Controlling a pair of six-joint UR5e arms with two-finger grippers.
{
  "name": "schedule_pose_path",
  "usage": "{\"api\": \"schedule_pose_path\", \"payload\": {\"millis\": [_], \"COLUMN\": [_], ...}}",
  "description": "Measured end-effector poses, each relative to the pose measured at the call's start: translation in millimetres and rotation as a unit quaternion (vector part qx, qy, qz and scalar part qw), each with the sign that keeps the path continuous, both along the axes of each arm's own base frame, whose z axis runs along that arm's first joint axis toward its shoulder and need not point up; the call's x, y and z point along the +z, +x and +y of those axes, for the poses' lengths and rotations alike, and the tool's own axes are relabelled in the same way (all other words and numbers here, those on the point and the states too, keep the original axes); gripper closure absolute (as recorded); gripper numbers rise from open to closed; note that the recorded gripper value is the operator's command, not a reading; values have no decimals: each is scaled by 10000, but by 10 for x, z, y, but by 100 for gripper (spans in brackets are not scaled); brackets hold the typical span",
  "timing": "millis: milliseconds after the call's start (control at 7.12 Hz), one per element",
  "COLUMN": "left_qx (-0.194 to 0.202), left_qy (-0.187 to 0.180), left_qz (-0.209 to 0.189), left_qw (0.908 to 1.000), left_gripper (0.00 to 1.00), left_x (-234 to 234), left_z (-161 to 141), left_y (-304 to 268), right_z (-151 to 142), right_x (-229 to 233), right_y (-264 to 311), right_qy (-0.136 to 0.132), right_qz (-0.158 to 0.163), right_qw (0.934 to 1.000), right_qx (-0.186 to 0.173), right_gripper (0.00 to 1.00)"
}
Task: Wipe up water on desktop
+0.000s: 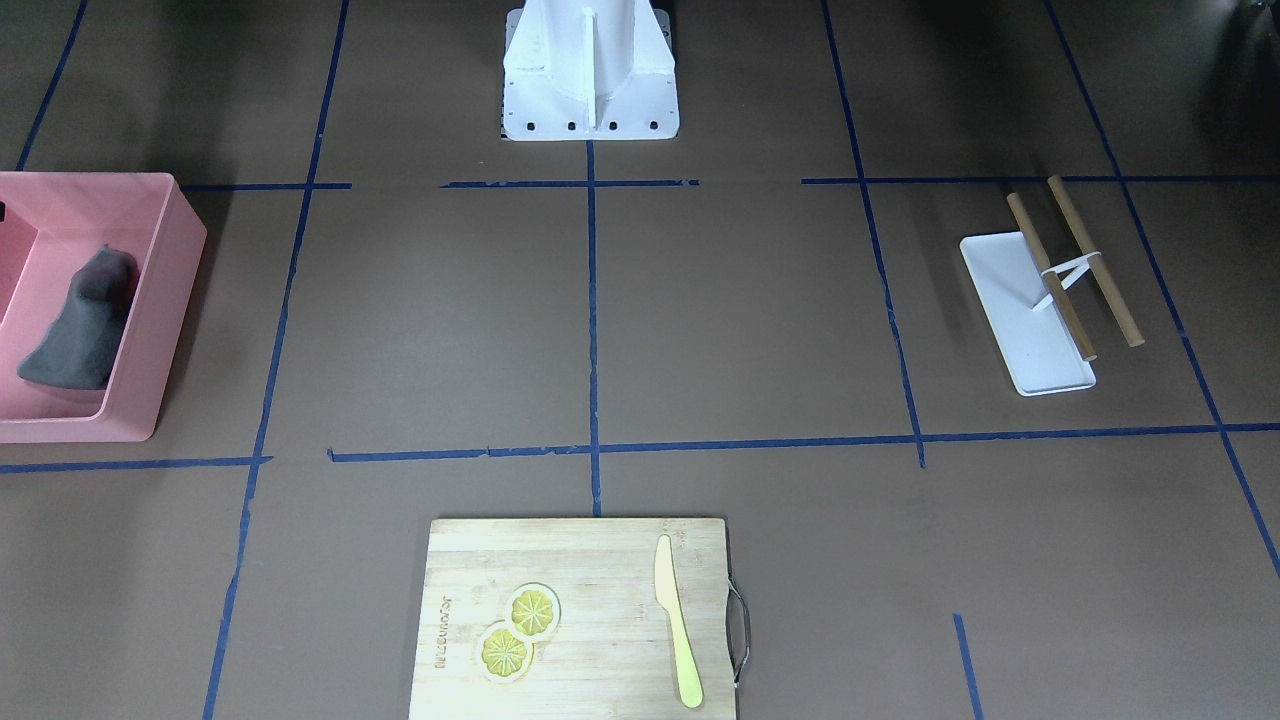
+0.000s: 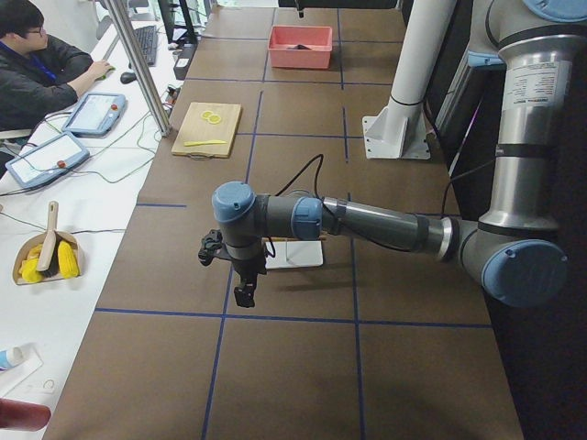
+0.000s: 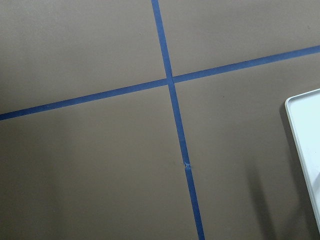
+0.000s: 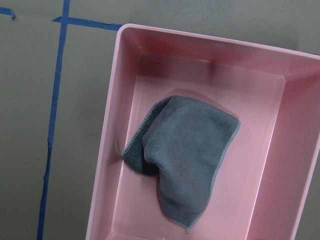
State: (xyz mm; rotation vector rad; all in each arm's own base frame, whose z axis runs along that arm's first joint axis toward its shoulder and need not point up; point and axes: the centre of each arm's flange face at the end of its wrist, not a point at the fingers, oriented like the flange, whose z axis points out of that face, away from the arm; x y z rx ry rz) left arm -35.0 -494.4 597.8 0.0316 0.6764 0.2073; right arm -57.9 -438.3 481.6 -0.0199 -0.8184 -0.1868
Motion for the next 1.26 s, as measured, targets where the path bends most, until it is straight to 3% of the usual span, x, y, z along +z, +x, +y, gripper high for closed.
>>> {"api": "schedule_pose_path", "payload": {"millis": [562, 843, 984, 1265], "left_qx": [-57, 19, -17, -126], "left_qy": [-101, -315, -395, -490], "left_qz": [51, 511, 647, 709], "left_qw": [9999, 9982, 9971, 9962], "left_gripper": [0, 0, 0, 0], "left_x": [105, 475, 578, 627], "left_z": [17, 57, 66, 76], "left_y": [-112, -163, -168, -183], "right_z": [-185, -295, -322, -327], "right_x": [678, 1385, 1672, 1956], "right_y": [578, 820, 907, 1016], "right_qy": [352, 683, 837, 898], "right_qz": [-120, -466, -450, -68], "right_qw": [9993, 9965, 9952, 9954], "right_qx": [-70, 155, 237, 333], "right_gripper": [0, 0, 0, 0]}}
